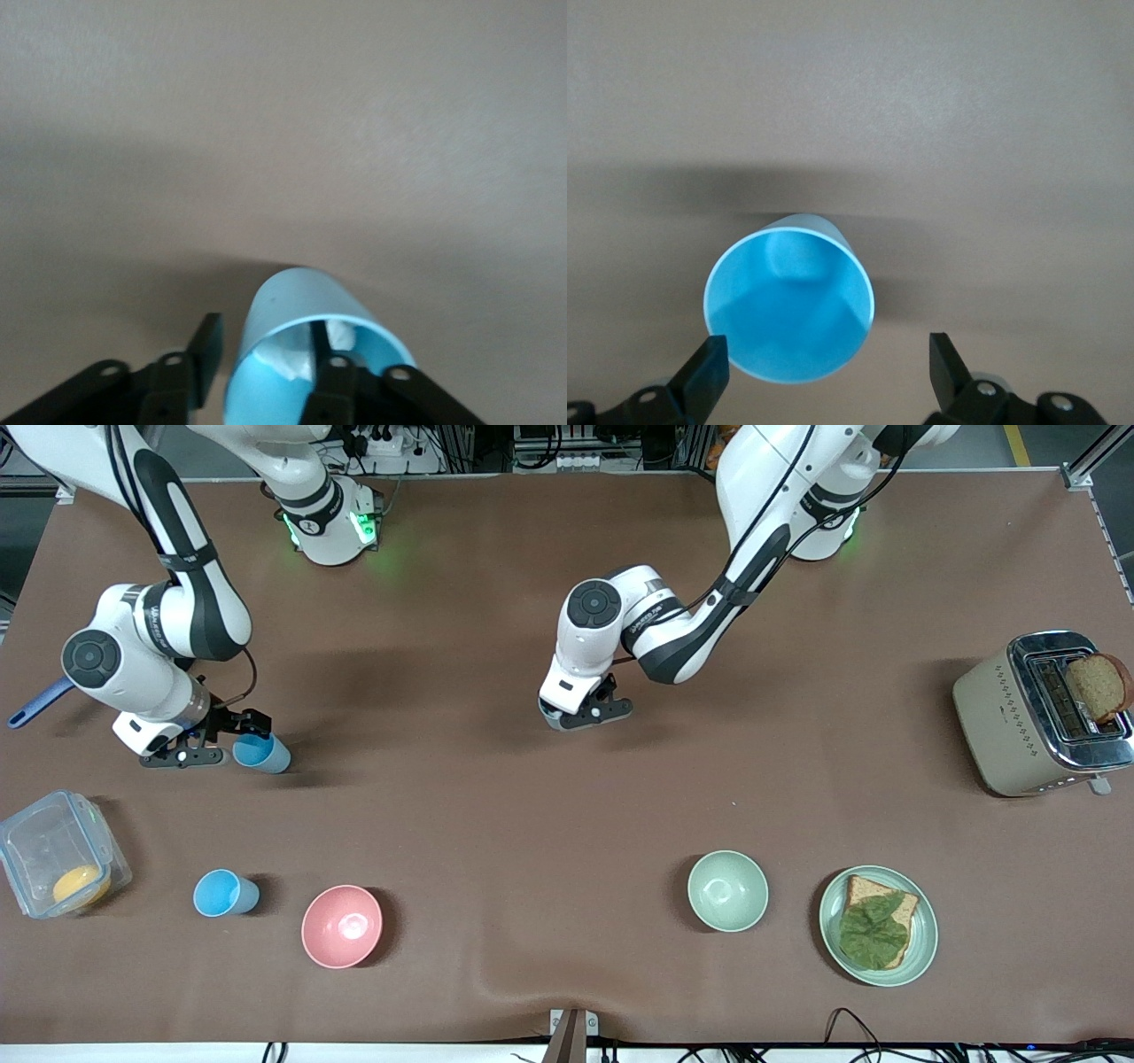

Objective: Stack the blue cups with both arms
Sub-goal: 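Carry the tissue cup with the left gripper to the table center, then release the left gripper and withdraw while the right gripper grasps the cup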

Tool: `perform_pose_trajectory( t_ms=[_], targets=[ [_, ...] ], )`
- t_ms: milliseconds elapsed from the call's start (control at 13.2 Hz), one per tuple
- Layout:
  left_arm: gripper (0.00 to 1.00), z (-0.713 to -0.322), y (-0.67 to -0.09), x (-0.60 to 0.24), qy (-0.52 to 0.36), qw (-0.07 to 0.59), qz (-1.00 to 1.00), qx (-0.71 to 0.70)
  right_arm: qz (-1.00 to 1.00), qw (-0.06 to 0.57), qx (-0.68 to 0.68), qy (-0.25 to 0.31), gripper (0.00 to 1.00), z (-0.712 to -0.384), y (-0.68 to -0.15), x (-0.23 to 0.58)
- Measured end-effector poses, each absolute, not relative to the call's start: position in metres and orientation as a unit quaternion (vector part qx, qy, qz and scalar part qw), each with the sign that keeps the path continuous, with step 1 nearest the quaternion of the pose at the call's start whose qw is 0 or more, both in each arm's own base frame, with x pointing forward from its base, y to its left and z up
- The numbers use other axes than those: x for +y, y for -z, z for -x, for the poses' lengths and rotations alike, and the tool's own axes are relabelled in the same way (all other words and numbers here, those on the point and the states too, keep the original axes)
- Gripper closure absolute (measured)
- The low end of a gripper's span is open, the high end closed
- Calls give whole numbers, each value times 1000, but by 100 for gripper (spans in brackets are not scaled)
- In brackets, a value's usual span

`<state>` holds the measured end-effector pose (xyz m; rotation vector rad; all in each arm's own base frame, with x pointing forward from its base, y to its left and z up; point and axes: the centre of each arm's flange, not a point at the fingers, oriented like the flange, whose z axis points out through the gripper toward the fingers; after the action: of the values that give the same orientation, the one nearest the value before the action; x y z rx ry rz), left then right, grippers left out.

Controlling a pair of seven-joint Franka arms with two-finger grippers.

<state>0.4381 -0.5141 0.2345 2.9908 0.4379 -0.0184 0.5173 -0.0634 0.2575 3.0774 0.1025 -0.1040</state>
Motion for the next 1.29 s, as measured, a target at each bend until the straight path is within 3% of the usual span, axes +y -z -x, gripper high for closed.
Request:
perform_pose_trajectory(
  t_ms=[304,684,911,1291],
  targets=[
    [4,-484,-335,-492,-42,73,-981,174,-999,32,20,31,0,-526,-252,-79],
    [0,-560,-497,-373,-106,30,-986,121,-998,30,21,42,0,-532,-234,-79],
    [0,-594,-555,-256,-82,-17,-994,72,-998,29,14,56,32,-529,-220,-80],
    [0,-599,-612,-125,-41,1,-998,39,-997,27,8,75,91,-525,-215,-79]
  ],
)
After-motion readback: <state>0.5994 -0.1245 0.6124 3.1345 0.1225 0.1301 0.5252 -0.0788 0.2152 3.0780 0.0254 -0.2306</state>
